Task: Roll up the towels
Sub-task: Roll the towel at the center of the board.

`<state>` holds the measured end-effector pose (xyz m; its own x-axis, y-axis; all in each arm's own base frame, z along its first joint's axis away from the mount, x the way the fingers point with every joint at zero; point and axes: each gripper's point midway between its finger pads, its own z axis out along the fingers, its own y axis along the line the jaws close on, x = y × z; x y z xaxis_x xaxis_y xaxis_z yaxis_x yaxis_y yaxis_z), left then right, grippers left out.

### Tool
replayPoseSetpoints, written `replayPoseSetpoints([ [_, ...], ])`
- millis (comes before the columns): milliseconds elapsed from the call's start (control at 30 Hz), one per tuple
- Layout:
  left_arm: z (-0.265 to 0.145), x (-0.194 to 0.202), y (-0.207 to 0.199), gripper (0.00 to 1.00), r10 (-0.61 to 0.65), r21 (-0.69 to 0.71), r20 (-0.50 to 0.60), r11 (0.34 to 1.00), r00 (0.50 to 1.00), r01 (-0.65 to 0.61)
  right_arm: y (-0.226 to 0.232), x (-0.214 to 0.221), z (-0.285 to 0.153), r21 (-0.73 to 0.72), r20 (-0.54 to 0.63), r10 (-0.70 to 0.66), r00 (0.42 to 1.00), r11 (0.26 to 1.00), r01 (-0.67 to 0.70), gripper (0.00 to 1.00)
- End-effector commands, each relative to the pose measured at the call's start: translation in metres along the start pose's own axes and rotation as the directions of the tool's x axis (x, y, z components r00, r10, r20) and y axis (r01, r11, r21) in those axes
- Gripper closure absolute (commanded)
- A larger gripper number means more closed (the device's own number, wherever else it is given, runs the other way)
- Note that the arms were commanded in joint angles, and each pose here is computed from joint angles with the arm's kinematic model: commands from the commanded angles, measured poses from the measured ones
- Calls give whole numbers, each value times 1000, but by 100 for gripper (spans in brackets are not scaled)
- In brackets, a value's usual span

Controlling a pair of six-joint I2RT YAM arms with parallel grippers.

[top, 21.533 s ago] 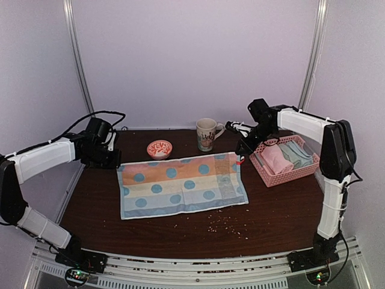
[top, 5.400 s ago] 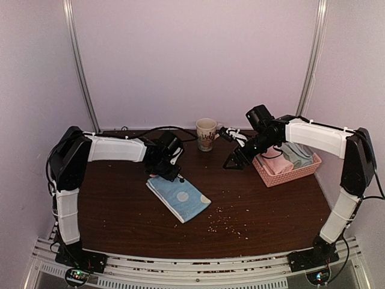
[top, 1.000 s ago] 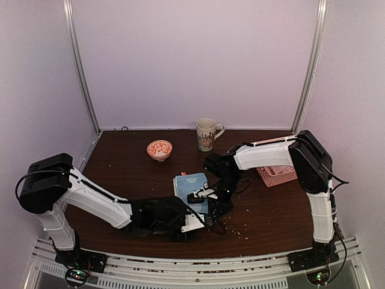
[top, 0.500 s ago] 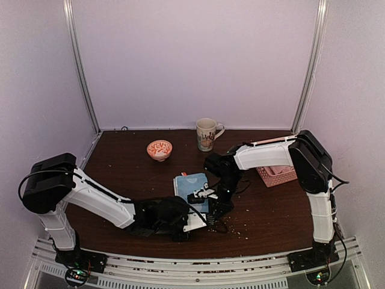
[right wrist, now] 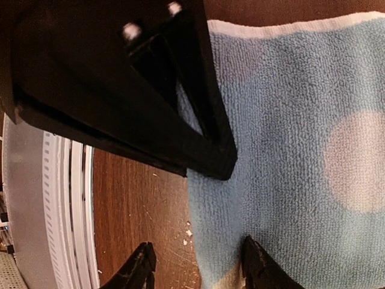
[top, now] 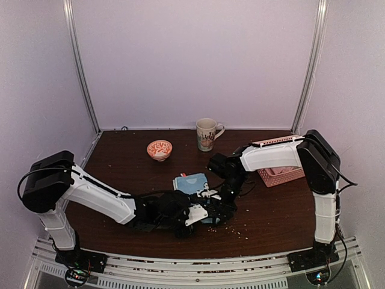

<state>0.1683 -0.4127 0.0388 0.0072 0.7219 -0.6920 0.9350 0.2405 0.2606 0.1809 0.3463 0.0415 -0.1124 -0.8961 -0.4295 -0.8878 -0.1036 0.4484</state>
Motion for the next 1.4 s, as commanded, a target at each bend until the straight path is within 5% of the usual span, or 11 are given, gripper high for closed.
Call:
replayPoseSetpoints([
  [0,2,-17,4,100,-82,21,53,996,995,81,0,-6,3,16,42,36,998,999,-37,52],
  [433,-5,6,3,98,-96,57,-11,994,995,97,-6,2,5,15,12,47,999,999,-47,92],
  [933,-22,23,-2,98,-229,189,-10,955,973,227,8,19,9,-184,-61,92,994,978,-102,93],
  [1167,-18,34,-13,99,-310,323,-64,893,948,314,5,27,12,-276,-87,184,979,940,-201,93],
  [1367,-2,45,-4,99,-367,303,-121,871,922,386,-5,32,19,-299,-137,283,949,902,-312,94],
])
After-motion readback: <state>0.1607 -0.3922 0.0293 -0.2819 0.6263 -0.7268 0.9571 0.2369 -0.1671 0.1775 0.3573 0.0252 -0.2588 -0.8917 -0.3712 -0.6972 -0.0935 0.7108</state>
